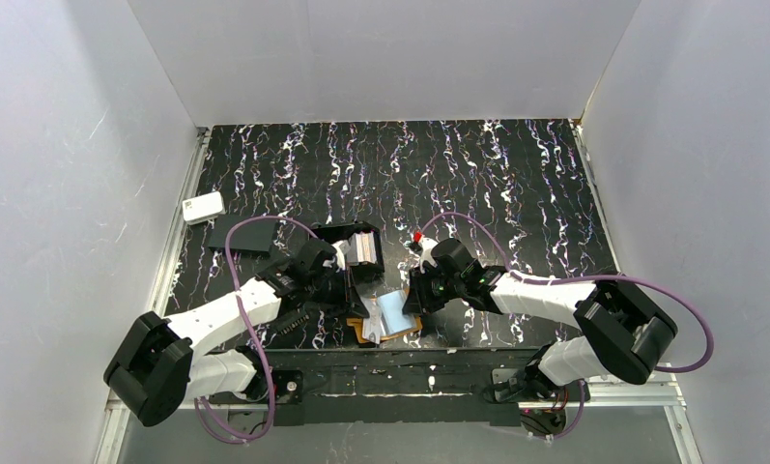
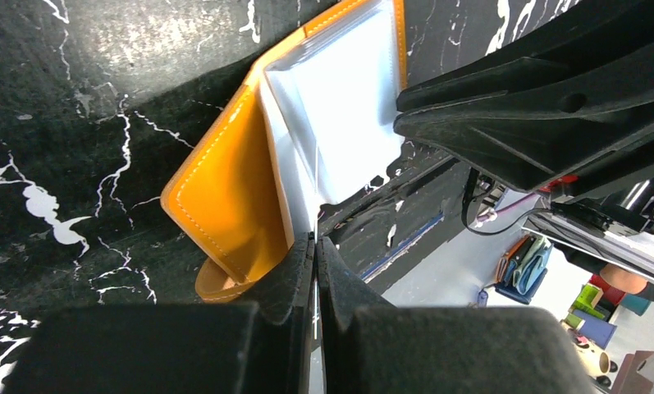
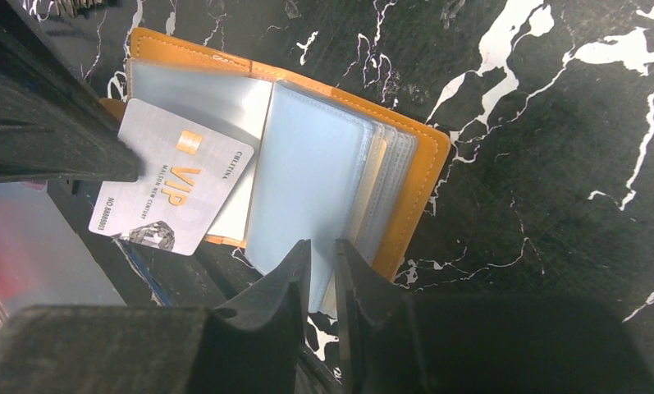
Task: Put the credit cards into the card holder
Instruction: Insert the credit card into the card holder.
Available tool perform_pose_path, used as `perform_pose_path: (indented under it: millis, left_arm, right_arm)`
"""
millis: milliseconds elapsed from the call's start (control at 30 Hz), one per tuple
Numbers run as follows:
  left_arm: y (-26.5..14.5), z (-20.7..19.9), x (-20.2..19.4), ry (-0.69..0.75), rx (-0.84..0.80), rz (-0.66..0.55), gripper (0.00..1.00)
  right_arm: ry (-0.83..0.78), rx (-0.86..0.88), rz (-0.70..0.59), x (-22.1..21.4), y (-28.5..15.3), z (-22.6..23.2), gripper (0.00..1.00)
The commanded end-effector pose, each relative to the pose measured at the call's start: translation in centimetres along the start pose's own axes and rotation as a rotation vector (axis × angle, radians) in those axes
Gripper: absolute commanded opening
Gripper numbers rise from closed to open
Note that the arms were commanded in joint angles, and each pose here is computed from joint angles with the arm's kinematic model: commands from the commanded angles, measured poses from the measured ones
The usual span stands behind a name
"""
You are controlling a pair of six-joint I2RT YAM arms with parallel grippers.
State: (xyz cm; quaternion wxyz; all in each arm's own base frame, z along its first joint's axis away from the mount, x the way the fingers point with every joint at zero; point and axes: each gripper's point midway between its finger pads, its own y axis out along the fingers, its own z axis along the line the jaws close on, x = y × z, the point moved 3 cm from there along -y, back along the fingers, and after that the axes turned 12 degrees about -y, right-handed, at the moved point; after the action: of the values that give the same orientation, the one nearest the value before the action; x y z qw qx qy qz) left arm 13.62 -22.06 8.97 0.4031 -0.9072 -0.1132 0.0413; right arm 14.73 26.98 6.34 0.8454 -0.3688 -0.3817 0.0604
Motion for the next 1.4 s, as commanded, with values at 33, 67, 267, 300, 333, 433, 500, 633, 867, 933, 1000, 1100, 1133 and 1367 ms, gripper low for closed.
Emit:
perform_pose_path:
  millis: [33,67,267,300,333,433,500,633,867,933,1000,1100,1133,1367]
  left_arm:
    - [0.1,1.3,-0.4,-0.022,0.043,-0.007,0.0]
    - [0.3,1.4,-0.4,-0.033,0.044,-0.007,0.0]
    - [0.8,1.1,-0.3,-0.05,0.011,-0.005,0.0]
    - [0.9,1.0,-0.3,-0.048,0.009,-0.005,0.0]
    - [0.9,1.0,-0.2,-0.047,0.008,-0.005,0.0]
    - [1.1,1.0,-0.2,-0.043,-0.006,-0.01,0.0]
    - [1.2,1.0,-0.2,-0.04,-0.017,-0.01,0.0]
    - [1.0,0.7,-0.1,-0.035,-0.037,-0.023,0.0]
    - [0.3,0.3,0.0,-0.014,-0.048,-0.043,0.0]
    - [0.4,0.4,-0.1,-0.017,-0.044,-0.037,0.0]
    - [0.6,0.5,-0.1,-0.025,-0.038,-0.029,0.0]
    - [0.8,0.7,-0.1,-0.03,-0.03,-0.024,0.0]
    - [0.8,0.7,-0.1,-0.031,-0.029,-0.025,0.0]
    - [1.1,0.9,-0.3,-0.037,-0.05,-0.021,0.0]
  right_arm:
    - [0.002,-0.089,0.038,-1.2,0.0,-1.6,0.26]
    - [0.003,-0.091,0.038,-1.2,-0.1,-1.7,0.26]
    - [0.002,-0.093,0.035,-1.2,-0.1,-1.6,0.26]
    - [0.002,-0.092,0.035,-1.2,-0.2,-1.6,0.26]
    - [0.002,-0.092,0.034,-1.2,-0.2,-1.6,0.26]
    - [0.001,-0.092,0.031,-1.2,-0.3,-1.6,0.26]
    - [0.0,-0.091,0.028,-1.1,-0.4,-1.5,0.26]
    - [0.0,-0.088,0.026,-1.0,-0.3,-1.5,0.26]
    - [0.002,-0.081,0.031,-1.1,-0.2,-1.4,0.26]
    - [0.002,-0.079,0.03,-1.0,-0.2,-1.4,0.26]
    - [0.003,-0.079,0.031,-1.0,-0.2,-1.4,0.26]
    - [0.004,-0.077,0.03,-1.0,-0.2,-1.4,0.26]
    - [0.005,-0.077,0.031,-1.0,-0.2,-1.3,0.26]
    - [0.001,-0.076,0.03,-0.8,-0.2,-1.3,0.26]
